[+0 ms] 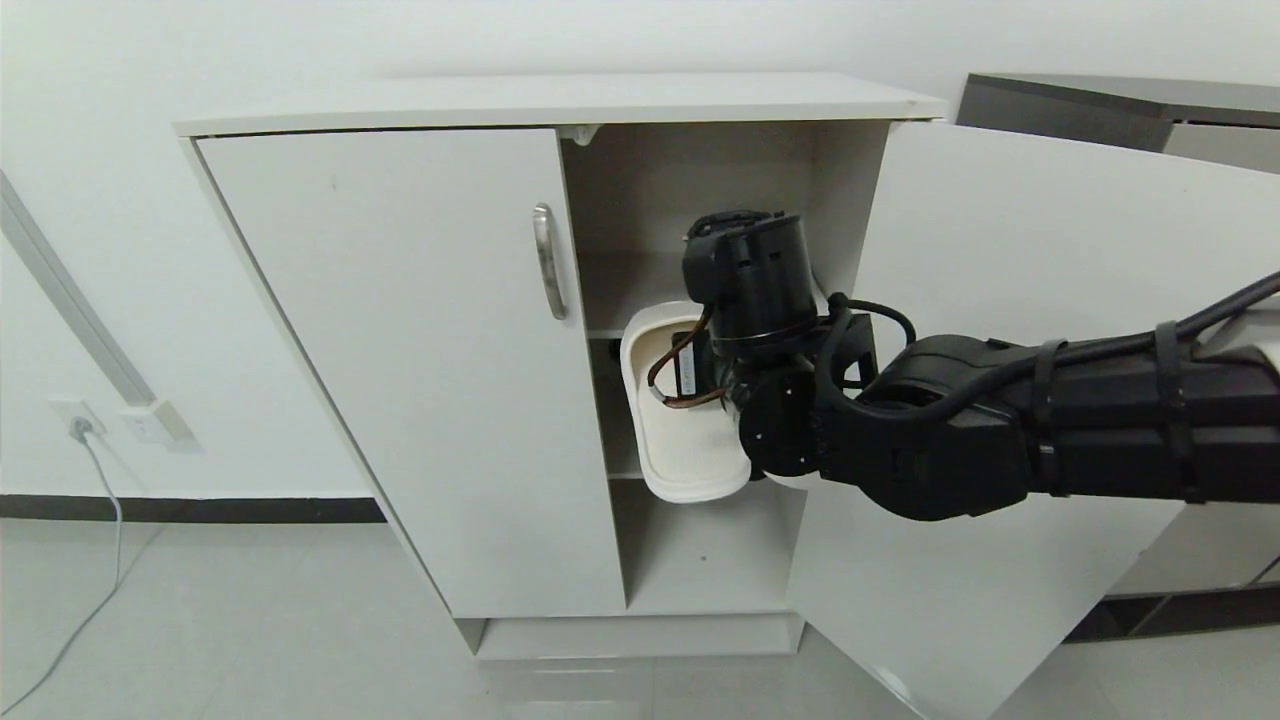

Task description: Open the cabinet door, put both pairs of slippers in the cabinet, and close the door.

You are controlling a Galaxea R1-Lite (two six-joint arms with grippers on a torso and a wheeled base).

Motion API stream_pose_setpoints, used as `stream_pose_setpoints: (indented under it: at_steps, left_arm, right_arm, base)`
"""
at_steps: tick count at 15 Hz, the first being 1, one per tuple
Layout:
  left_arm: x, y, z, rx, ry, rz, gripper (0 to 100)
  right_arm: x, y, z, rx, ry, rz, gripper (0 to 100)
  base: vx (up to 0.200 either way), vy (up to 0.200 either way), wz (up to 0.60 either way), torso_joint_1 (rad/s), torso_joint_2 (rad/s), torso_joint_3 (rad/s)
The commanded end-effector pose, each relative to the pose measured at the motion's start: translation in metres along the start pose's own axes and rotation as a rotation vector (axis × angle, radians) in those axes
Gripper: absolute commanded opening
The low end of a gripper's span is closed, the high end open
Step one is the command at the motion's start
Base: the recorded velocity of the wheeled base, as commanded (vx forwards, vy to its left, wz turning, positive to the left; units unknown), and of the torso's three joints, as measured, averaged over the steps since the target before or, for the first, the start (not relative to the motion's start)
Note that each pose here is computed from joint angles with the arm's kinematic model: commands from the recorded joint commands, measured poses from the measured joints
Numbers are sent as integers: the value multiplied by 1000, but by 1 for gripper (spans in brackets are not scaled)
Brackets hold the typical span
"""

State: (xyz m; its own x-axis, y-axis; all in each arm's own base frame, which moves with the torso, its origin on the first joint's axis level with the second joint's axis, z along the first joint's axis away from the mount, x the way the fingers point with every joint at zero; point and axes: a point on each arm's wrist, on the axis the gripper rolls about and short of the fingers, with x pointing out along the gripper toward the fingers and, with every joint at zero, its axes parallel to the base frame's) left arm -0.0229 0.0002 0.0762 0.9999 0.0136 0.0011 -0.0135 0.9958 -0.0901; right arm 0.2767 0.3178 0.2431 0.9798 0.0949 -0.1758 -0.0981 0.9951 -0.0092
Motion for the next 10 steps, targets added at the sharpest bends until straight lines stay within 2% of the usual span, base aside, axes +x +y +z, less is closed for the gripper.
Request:
stream_pose_setpoints:
  at_steps: [1,10]
  left_arm:
    - [0,0,0,0,-1,2,0]
    - [0,0,0,0,0,0,0]
  right_arm:
    - [0,1,-1,1,1,1,0]
    - [0,1,-1,8,0,4,0]
  base:
    - [200,0,0,7,2,-2]
    - [200,0,0,2,3,2]
